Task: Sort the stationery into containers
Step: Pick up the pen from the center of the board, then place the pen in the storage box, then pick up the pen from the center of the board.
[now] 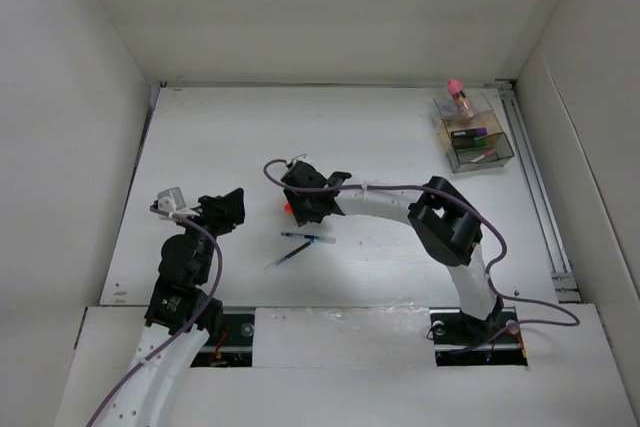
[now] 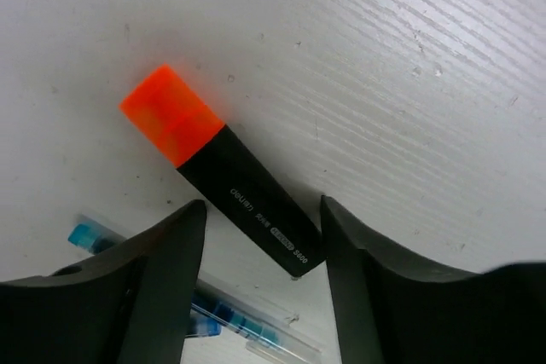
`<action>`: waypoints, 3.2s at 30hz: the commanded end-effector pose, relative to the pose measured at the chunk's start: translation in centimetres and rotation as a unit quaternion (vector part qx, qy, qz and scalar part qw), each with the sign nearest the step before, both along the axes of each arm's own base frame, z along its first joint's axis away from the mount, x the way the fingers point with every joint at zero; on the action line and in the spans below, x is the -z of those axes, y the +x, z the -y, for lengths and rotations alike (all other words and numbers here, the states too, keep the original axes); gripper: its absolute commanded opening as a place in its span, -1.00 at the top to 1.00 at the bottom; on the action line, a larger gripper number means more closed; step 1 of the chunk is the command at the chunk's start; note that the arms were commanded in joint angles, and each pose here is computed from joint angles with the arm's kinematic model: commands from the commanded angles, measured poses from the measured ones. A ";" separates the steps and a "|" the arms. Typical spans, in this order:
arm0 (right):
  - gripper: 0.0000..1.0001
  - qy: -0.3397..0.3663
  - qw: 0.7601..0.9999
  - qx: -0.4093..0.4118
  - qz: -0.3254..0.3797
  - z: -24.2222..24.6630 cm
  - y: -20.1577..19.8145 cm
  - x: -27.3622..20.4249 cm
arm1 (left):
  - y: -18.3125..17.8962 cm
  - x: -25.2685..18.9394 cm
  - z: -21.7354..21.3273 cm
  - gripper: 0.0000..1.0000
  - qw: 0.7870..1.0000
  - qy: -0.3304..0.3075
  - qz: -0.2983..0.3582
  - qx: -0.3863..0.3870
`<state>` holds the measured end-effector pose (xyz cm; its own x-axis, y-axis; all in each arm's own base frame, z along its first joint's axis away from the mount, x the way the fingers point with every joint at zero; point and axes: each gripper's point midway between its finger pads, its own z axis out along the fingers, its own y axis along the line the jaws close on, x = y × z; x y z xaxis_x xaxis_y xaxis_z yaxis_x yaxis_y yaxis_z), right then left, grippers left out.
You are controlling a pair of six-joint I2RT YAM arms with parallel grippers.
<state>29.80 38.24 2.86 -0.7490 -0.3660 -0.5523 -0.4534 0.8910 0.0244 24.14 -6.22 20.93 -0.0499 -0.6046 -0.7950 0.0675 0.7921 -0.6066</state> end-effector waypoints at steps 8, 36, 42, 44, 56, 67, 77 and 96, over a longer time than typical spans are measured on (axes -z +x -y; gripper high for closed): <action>0.99 -0.027 0.998 0.042 0.028 1.0 2.6 0.5 | -0.1 -1.8 0.0 -0.26 1.000 -0.010 0.023 0.000; 1.00 0.541 0.659 0.511 0.113 39.6 20.1 -17.1 | 0.9 -0.6 2.6 -0.28 0.998 0.007 -0.001 0.061; 1.00 0.569 0.617 0.535 0.097 41.8 20.3 -15.0 | 0.9 -0.6 2.6 -0.28 0.998 0.007 -0.001 0.061; 0.97 0.576 0.611 0.536 0.081 41.9 20.4 -14.3 | 0.9 -0.6 2.6 -0.28 0.998 0.007 -0.001 0.061; 0.89 0.607 0.579 0.541 0.062 42.7 22.0 -13.4 | 0.9 -0.6 2.4 -0.28 0.998 0.007 -0.001 0.057; -0.17 0.610 0.571 0.545 0.076 43.5 21.9 -14.3 | 0.9 -0.6 2.4 -0.28 0.998 0.007 -0.001 0.057; -1.00 0.614 0.586 0.519 0.099 43.2 20.5 -17.0 | 0.9 -0.6 2.4 -0.28 0.998 0.007 -0.001 0.057; -1.00 0.481 0.810 0.214 0.258 17.1 6.4 -34.5 | 1.2 -0.5 2.7 -0.28 0.998 0.006 0.001 0.062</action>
<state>31.25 25.59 44.87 -0.3474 0.6909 -0.6340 -0.4953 0.4389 0.7497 25.16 -8.56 19.51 -0.1629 -0.5780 -0.7996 0.1166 0.7934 -0.5974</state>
